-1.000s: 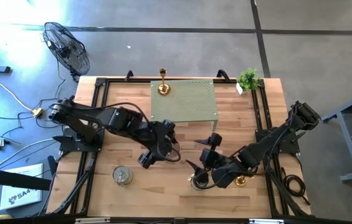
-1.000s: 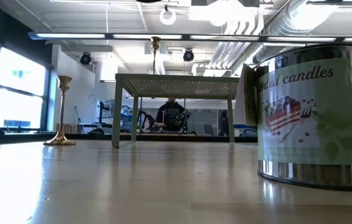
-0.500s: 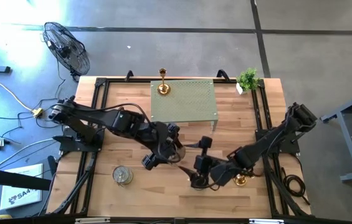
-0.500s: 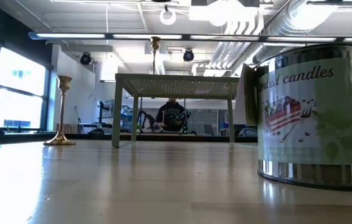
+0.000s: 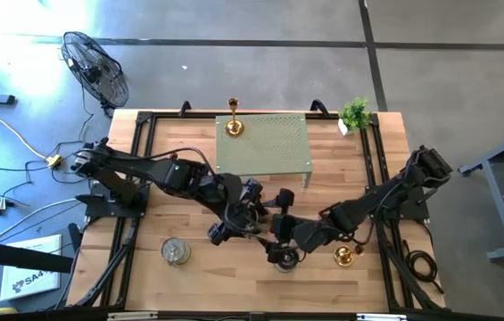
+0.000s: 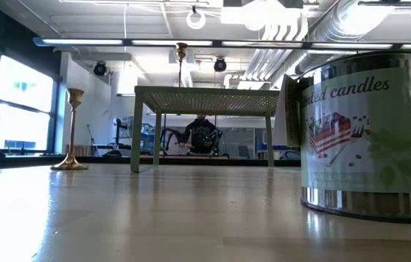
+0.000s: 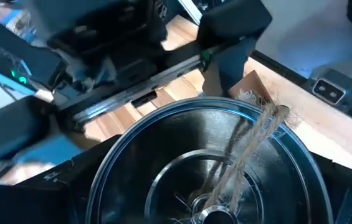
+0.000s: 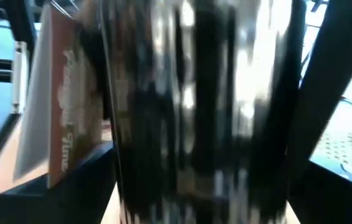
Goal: Pick & Place candle stick holders
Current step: Put the top silver scented candle on the shelf
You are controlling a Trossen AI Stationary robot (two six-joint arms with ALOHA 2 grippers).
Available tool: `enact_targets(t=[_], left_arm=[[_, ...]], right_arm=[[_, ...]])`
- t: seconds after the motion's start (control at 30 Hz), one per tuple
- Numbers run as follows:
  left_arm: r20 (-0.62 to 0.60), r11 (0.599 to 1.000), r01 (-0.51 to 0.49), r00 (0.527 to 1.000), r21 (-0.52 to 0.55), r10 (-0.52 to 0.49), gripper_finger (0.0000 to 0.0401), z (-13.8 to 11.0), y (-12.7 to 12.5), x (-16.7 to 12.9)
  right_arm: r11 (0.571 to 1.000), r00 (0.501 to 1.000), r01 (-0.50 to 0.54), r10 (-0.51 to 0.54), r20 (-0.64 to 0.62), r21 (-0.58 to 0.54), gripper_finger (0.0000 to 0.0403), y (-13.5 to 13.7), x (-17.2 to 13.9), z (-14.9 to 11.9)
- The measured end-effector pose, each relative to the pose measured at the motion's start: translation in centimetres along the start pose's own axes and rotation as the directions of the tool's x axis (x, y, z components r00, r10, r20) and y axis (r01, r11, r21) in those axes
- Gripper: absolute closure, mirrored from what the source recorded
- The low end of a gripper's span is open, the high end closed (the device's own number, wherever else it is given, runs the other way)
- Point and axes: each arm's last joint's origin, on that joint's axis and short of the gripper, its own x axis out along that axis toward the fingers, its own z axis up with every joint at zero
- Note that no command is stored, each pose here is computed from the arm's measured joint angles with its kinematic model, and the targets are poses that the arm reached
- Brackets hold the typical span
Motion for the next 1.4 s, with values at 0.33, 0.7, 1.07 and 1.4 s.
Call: enact_targets(t=[0.33, 0.7, 1.07, 1.4], left_arm=[[-0.02, 1.0, 0.012, 1.0, 0.008, -0.012, 0.005, -1.2, 0.4, 1.8], [-0.006, 1.0, -0.011, 1.0, 0.022, 0.011, 0.005, -1.1, 0.6, 1.8], [-0.003, 1.0, -0.008, 1.0, 0.022, 0.008, 0.005, -1.0, 0.6, 1.8], [-0.021, 0.999, -0.029, 0.999, 0.014, 0.029, 0.0016, -1.1, 0.7, 1.6]], right_arm=[[1.0, 1.0, -0.008, 0.007, -0.011, -0.027, 0.0013, -0.1, 0.1, -0.2], [1.0, 0.998, 0.01, -0.011, -0.056, -0.025, 0.0018, -0.3, 1.7, -1.2], [0.997, 0.997, 0.066, -0.067, -0.049, -0.032, 0.0061, -0.4, 1.6, -1.2], [0.996, 0.994, 0.088, -0.09, -0.056, -0.032, 0.0062, -0.5, 1.7, -1.4]])
